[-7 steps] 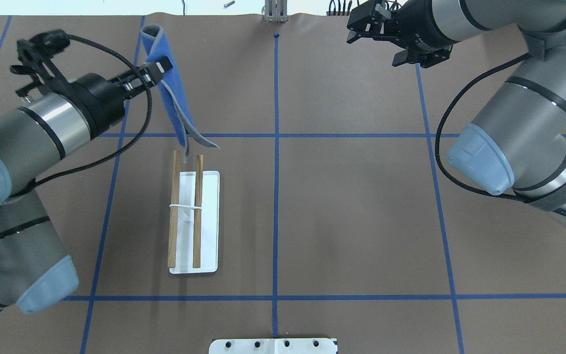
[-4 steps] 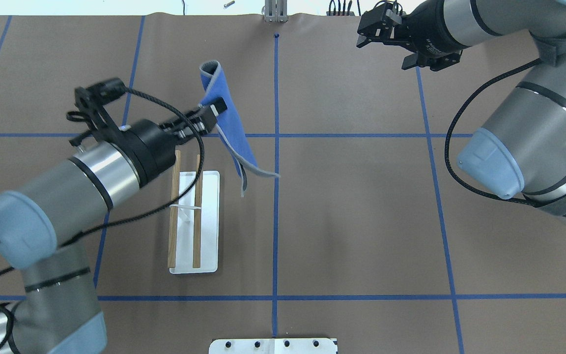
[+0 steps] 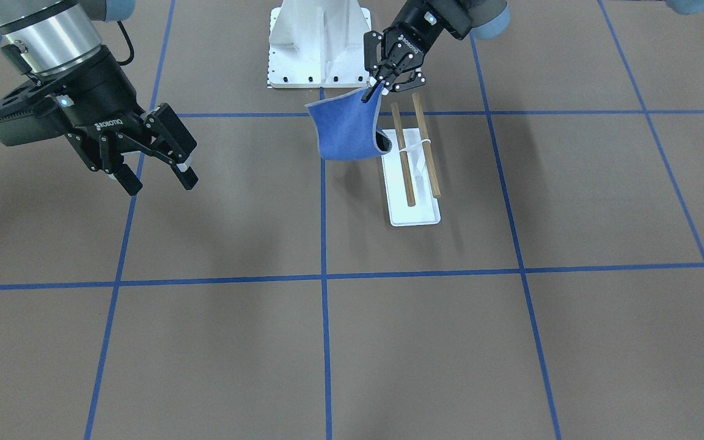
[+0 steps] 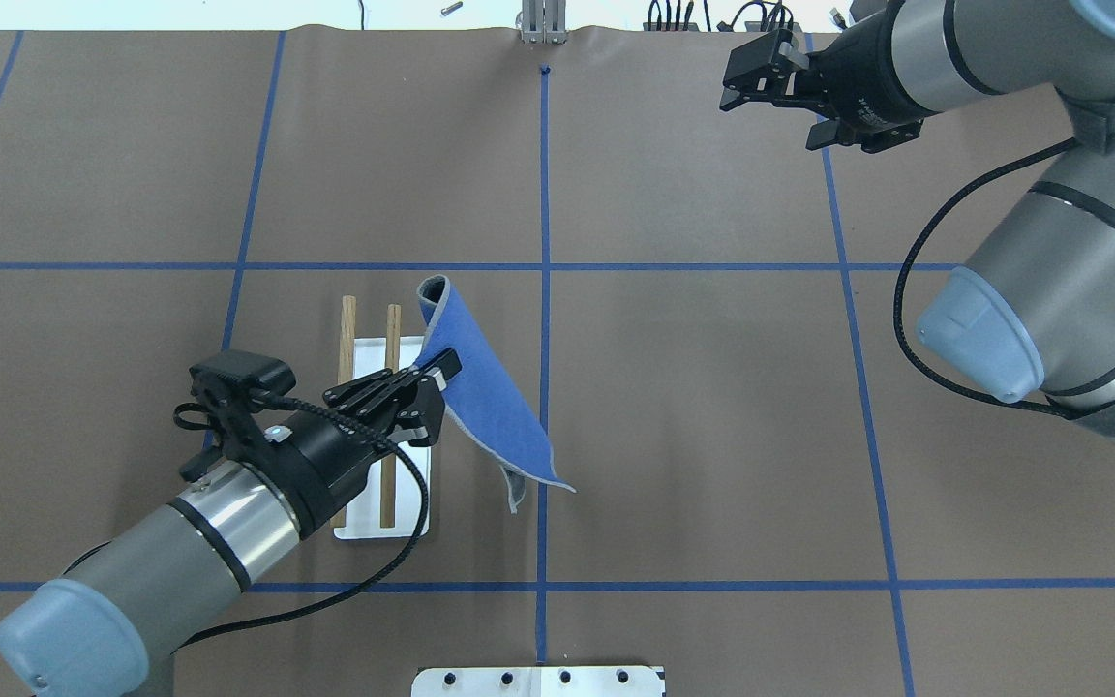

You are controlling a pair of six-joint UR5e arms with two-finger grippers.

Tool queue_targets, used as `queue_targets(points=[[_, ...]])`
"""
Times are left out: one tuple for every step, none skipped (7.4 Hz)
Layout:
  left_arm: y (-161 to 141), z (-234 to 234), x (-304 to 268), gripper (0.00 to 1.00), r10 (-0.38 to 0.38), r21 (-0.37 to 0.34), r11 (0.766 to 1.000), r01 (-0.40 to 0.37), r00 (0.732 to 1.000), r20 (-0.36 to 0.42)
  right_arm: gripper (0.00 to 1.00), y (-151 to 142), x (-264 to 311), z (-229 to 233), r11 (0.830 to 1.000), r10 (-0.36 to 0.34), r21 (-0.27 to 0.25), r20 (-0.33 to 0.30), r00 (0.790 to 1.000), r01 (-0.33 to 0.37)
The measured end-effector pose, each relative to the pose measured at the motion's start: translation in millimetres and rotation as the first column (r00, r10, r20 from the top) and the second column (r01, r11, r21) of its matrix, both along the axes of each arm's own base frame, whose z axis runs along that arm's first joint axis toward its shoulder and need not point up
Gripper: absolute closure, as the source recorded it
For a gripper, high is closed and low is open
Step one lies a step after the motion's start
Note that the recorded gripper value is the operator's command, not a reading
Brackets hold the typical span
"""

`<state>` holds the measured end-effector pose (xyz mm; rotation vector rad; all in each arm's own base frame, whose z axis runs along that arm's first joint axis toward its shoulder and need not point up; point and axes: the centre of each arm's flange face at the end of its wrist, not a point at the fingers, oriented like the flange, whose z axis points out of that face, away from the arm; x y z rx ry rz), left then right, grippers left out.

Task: Hang towel on rack

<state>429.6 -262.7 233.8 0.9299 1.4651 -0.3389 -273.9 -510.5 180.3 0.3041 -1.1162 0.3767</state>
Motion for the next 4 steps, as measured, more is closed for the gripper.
queue_targets(points=[[5, 27, -11, 1.0, 0.02, 0.022, 1.0, -0.02, 1.0, 0.004, 0.0, 0, 0, 1, 1.0, -0.001, 0.003, 0.001, 1.0, 0.001], [7, 47, -20, 1.0, 0.033, 0.04, 0.999, -0.033, 0.999, 0.018, 0.0, 1, -1, 1, 1.0, -0.003, 0.004, 0.002, 1.0, 0.003], [10, 65, -28, 1.0, 0.047, 0.051, 0.998, -0.049, 0.999, 0.027, 0.0, 1, -2, 2, 1.0, -0.004, 0.005, 0.001, 1.0, 0.004], [13, 86, -42, 1.0, 0.073, 0.063, 0.995, -0.075, 0.997, 0.028, 0.0, 2, -4, 2, 1.0, -0.006, 0.005, 0.0, 1.0, 0.006]])
